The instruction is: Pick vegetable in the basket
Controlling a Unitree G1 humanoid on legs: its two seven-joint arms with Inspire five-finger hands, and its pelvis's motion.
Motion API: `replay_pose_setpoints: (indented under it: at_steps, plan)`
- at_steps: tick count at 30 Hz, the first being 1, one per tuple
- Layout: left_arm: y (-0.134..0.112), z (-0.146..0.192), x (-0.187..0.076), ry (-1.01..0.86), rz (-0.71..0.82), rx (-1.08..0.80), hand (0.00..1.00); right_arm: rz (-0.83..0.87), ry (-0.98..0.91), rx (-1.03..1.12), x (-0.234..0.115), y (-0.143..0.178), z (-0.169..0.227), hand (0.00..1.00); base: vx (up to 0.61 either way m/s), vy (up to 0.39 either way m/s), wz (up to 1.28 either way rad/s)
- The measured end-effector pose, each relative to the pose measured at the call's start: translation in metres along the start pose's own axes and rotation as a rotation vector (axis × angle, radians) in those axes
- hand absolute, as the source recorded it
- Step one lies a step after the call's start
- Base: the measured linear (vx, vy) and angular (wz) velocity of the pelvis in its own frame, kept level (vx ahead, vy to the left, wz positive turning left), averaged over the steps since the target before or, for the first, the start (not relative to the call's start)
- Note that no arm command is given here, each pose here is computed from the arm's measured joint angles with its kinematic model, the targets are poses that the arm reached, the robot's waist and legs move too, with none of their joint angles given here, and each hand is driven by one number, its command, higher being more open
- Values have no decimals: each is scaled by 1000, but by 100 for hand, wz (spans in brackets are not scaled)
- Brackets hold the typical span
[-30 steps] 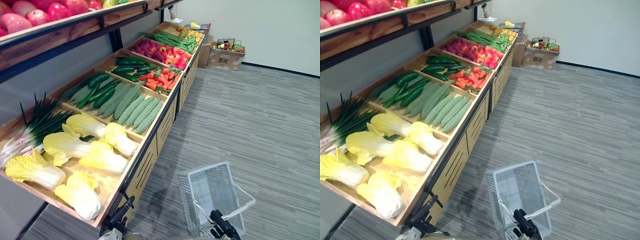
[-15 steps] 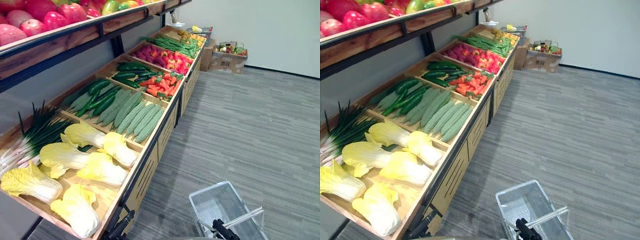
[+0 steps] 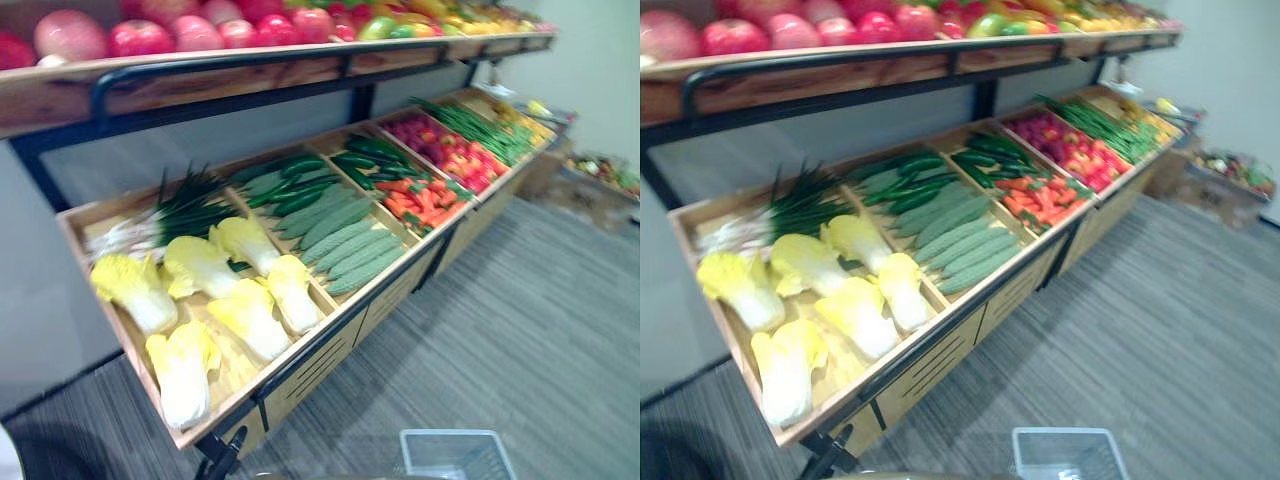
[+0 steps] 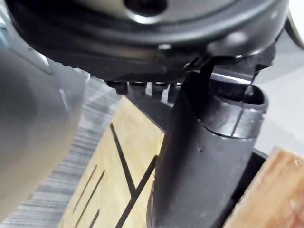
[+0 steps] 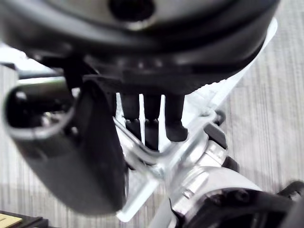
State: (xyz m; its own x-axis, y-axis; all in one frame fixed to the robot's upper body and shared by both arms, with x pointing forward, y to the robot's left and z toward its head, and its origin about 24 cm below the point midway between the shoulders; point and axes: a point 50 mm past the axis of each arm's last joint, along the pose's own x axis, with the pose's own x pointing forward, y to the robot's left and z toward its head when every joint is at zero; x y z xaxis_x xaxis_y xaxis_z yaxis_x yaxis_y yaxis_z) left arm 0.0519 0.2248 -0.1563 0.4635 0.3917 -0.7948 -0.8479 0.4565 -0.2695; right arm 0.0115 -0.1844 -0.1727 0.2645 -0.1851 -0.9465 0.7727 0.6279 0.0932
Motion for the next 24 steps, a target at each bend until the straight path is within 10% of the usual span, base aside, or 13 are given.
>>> replay_pose_setpoints:
  at_steps: [13,24]
  plan:
    - [-12,0,1,6,-66,42,100,138,-65,-156,11,50,34,0,75,-92,81]
    - [-6,-10,1,107,-44,200,100,15,-21,-23,10,14,29,0,-87,68,96]
